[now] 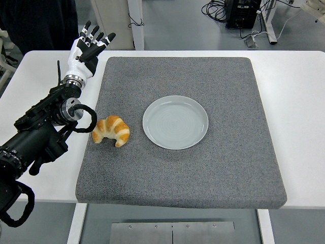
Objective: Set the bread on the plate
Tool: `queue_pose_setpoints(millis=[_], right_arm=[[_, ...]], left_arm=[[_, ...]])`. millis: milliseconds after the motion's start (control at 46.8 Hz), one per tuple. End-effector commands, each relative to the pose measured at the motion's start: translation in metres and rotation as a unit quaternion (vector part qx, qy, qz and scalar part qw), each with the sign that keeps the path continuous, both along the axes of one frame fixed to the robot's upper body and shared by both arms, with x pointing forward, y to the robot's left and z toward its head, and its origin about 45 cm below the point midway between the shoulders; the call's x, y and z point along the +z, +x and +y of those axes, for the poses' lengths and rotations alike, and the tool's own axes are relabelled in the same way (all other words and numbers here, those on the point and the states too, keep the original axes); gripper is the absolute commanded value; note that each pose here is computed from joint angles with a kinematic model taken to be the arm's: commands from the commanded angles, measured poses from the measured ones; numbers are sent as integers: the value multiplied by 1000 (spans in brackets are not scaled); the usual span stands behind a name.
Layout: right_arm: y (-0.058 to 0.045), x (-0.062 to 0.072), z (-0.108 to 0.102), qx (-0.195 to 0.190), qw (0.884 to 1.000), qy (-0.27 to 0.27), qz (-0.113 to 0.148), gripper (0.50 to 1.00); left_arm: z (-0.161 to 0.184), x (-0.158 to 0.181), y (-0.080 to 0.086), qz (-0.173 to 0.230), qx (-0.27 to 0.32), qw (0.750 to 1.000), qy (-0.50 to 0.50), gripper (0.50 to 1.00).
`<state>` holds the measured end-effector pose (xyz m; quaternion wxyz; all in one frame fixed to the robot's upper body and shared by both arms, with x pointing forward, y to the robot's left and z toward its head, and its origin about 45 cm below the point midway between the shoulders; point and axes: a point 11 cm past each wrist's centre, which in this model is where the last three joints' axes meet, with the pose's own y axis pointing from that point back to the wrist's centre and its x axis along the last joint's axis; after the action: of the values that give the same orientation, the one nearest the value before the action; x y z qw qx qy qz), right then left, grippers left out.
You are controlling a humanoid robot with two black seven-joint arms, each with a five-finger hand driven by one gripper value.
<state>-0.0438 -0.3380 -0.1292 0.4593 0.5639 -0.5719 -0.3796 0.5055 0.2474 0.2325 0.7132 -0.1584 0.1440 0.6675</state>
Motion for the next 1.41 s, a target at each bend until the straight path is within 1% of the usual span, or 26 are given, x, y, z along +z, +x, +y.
queue_pose_setpoints(millis=[0,278,385,470,577,684,769,962,1068,1197,1303,1389], right_arm=[[0,0,0,0,1000,0,0,1000],[0,0,0,0,1000,-1,0,1000],[0,0,0,0,1000,-1,0,1000],[0,0,0,0,1000,0,0,1000],[0,0,0,1,1000,0,0,1000],[0,0,0,0,1000,0,0,1000],[0,0,0,0,1000,-1,0,1000],[0,0,0,0,1000,0,0,1000],[0,0,0,0,1000,0,0,1000],[0,0,0,0,1000,0,0,1000],[0,0,0,1,1000,0,0,1000],[0,0,0,1,1000,0,0,1000]], left_arm=[[1,1,0,-1,0,1000,0,974],[4,3,0,-6,3,1000,1,974],[10,5,1,-8,7,1000,6,974],[14,12,2,-16,7,1000,9,974],[14,19,2,-25,-7,999,20,972],[11,20,-1,-25,-22,999,43,972],[1,19,-4,-23,-35,998,52,972],[-11,21,-17,-22,-64,993,102,969],[-11,24,-27,-25,-81,986,145,968],[-10,26,-32,-43,-103,972,209,963],[-8,35,-37,-63,-124,957,254,963],[-7,38,-44,-71,-146,940,300,963]])
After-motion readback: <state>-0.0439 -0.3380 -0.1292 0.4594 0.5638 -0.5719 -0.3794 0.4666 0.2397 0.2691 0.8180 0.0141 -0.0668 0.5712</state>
